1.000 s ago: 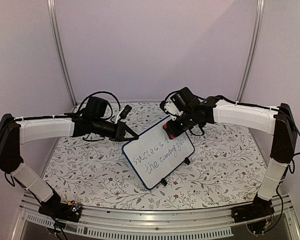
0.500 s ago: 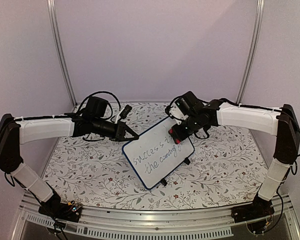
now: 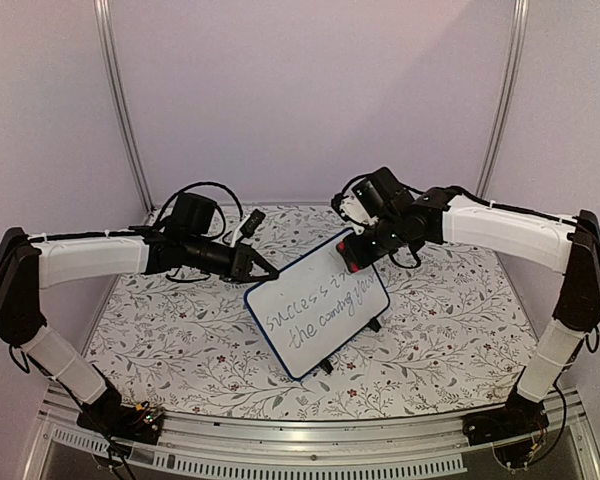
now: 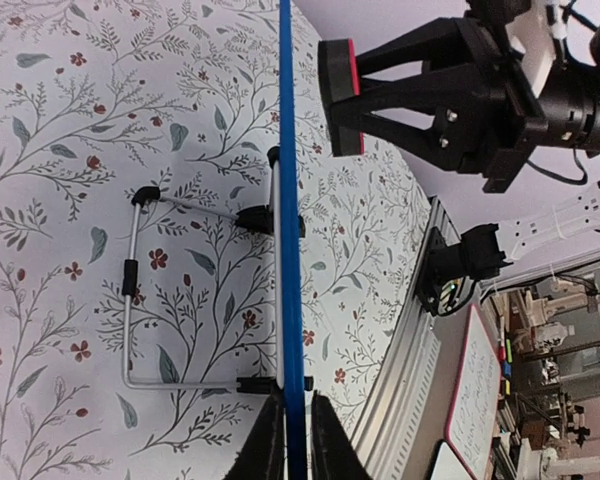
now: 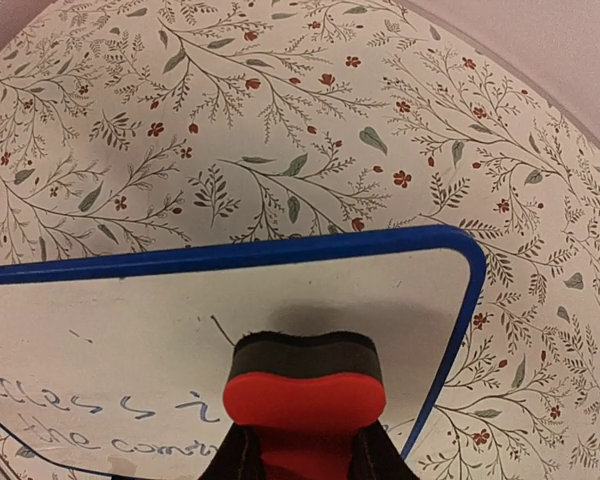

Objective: Erase the whiteboard
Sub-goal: Erase the whiteboard at the center of the board.

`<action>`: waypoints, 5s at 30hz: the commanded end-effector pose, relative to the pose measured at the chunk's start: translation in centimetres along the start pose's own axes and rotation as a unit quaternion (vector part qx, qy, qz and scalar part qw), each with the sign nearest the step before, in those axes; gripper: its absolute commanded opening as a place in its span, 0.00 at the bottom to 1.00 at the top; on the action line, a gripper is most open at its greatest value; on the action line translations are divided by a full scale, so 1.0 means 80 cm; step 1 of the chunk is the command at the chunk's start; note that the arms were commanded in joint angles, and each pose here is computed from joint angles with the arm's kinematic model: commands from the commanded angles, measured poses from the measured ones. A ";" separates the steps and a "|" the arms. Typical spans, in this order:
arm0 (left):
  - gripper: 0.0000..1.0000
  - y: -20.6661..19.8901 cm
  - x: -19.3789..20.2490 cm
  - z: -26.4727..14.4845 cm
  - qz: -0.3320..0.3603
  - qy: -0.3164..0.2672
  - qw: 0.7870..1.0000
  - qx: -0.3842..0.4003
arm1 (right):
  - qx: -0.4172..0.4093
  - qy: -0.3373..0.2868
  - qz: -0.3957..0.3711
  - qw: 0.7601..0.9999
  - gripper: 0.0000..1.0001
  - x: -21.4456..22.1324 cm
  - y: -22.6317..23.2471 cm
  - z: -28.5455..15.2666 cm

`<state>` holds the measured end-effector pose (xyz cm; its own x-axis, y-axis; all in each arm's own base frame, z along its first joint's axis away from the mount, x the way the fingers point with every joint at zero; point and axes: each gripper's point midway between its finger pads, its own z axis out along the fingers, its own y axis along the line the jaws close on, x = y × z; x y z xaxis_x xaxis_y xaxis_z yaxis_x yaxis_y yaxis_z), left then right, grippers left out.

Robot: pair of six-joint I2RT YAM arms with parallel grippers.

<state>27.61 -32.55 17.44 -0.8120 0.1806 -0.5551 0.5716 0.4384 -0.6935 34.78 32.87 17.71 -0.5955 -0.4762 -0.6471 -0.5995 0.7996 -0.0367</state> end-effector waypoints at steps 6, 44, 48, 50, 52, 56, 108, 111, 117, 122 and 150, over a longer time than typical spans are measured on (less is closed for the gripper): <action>0.38 -0.014 -0.008 -0.009 0.023 -0.015 1.000 0.014 | -0.015 -0.019 -0.024 0.999 0.20 0.023 0.066 -0.056; 0.55 0.009 0.017 -0.061 -0.005 -0.041 0.999 -0.018 | -0.088 -0.001 -0.059 0.994 0.20 0.050 0.268 -0.009; 0.54 0.012 0.020 -0.058 -0.010 -0.035 0.999 -0.016 | -0.069 0.005 -0.047 0.996 0.20 0.059 0.261 0.001; 0.52 0.012 0.022 -0.055 -0.012 -0.031 0.999 -0.013 | -0.067 0.001 -0.042 0.997 0.21 0.062 0.257 0.001; 0.50 0.013 0.023 -0.054 -0.015 -0.028 0.999 -0.011 | -0.063 -0.005 -0.039 0.997 0.20 0.063 0.253 0.000; 0.48 0.016 0.025 -0.052 -0.019 -0.025 0.999 -0.013 | -0.055 -0.015 -0.036 0.998 0.20 0.061 0.246 -0.005; 0.00 0.011 0.034 -0.039 -0.015 -0.008 1.000 -0.010 | -0.002 0.021 -0.070 0.997 0.21 0.094 0.254 0.024; 0.00 0.010 0.034 -0.040 -0.014 -0.009 1.000 -0.009 | -0.004 0.035 -0.070 0.997 0.20 0.107 0.253 0.027; 0.00 0.010 0.033 -0.040 -0.014 -0.011 1.000 -0.009 | -0.006 0.051 -0.077 0.996 0.20 0.127 0.259 0.028; 0.00 0.010 0.033 -0.041 -0.013 -0.012 1.000 -0.012 | -0.002 0.058 -0.077 0.995 0.20 0.134 0.258 0.028; 0.00 0.011 0.034 -0.039 -0.015 -0.010 1.000 -0.009 | 0.005 -0.008 -0.090 0.996 0.21 0.041 0.230 0.029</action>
<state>25.61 -28.91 17.16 -0.8153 0.1564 -0.5575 0.5613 0.4498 -0.6947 22.23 46.90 14.47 -0.4747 -0.5874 -0.6555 -0.6904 0.7104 -0.1365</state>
